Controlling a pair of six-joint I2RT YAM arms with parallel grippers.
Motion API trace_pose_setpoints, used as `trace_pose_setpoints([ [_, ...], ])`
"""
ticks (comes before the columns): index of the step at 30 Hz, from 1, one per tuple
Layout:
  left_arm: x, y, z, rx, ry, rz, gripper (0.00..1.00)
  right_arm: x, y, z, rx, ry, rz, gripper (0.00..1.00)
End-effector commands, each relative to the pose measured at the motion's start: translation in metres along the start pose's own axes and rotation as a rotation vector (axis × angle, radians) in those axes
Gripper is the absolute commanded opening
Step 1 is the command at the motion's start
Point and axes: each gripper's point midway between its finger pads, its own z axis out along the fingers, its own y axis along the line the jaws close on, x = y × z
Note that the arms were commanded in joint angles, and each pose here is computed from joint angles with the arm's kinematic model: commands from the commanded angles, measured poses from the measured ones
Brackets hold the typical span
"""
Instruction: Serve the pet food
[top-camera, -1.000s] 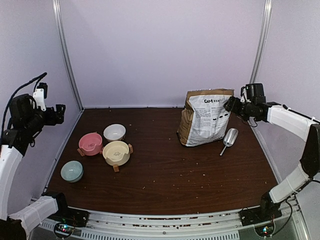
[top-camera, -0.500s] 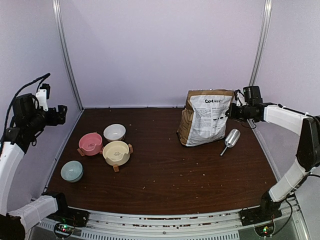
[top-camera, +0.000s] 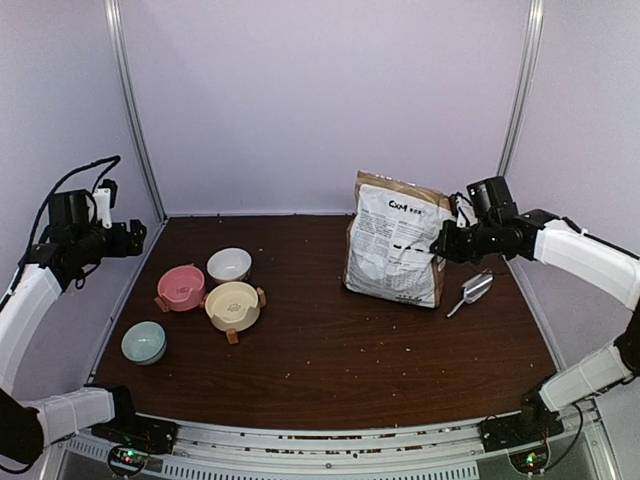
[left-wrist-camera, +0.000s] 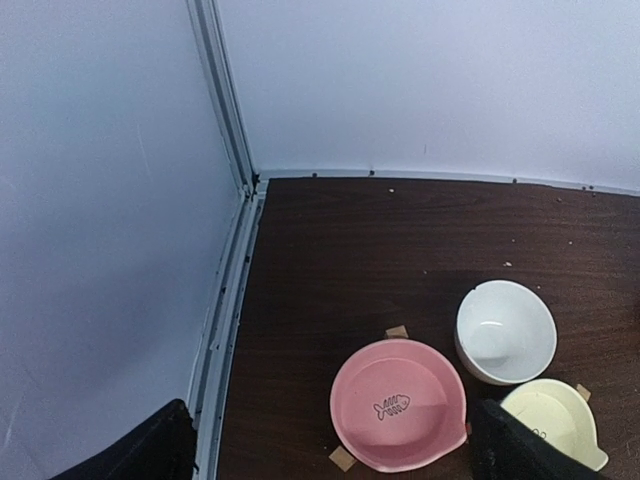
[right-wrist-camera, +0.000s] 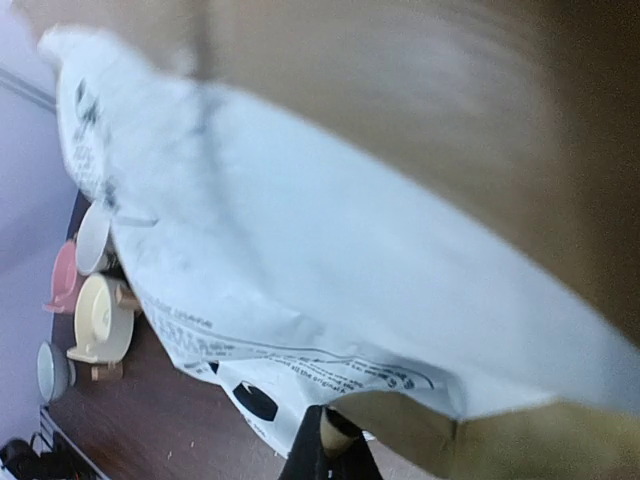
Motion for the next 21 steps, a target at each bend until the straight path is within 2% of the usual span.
trace_pose_setpoints([
  [1,-0.007,-0.01,-0.01,0.057,-0.007,-0.012,0.98,-0.004,0.068,-0.05,-0.192,-0.211,-0.05,0.0],
  [8,-0.013,-0.018,-0.019,0.104,-0.062,-0.048,0.98,0.056,0.093,-0.055,-0.171,-0.236,-0.013,0.0],
  [13,-0.013,-0.016,-0.031,0.089,-0.098,-0.053,0.98,0.095,0.139,-0.063,-0.252,-0.189,-0.029,0.0],
  [20,-0.005,-0.011,-0.028,0.059,-0.082,-0.053,0.98,0.105,0.194,-0.088,-0.363,-0.176,-0.141,0.0],
  [21,-0.003,-0.013,-0.026,0.068,-0.076,-0.052,0.98,0.103,0.197,-0.092,-0.376,-0.178,-0.15,0.03],
])
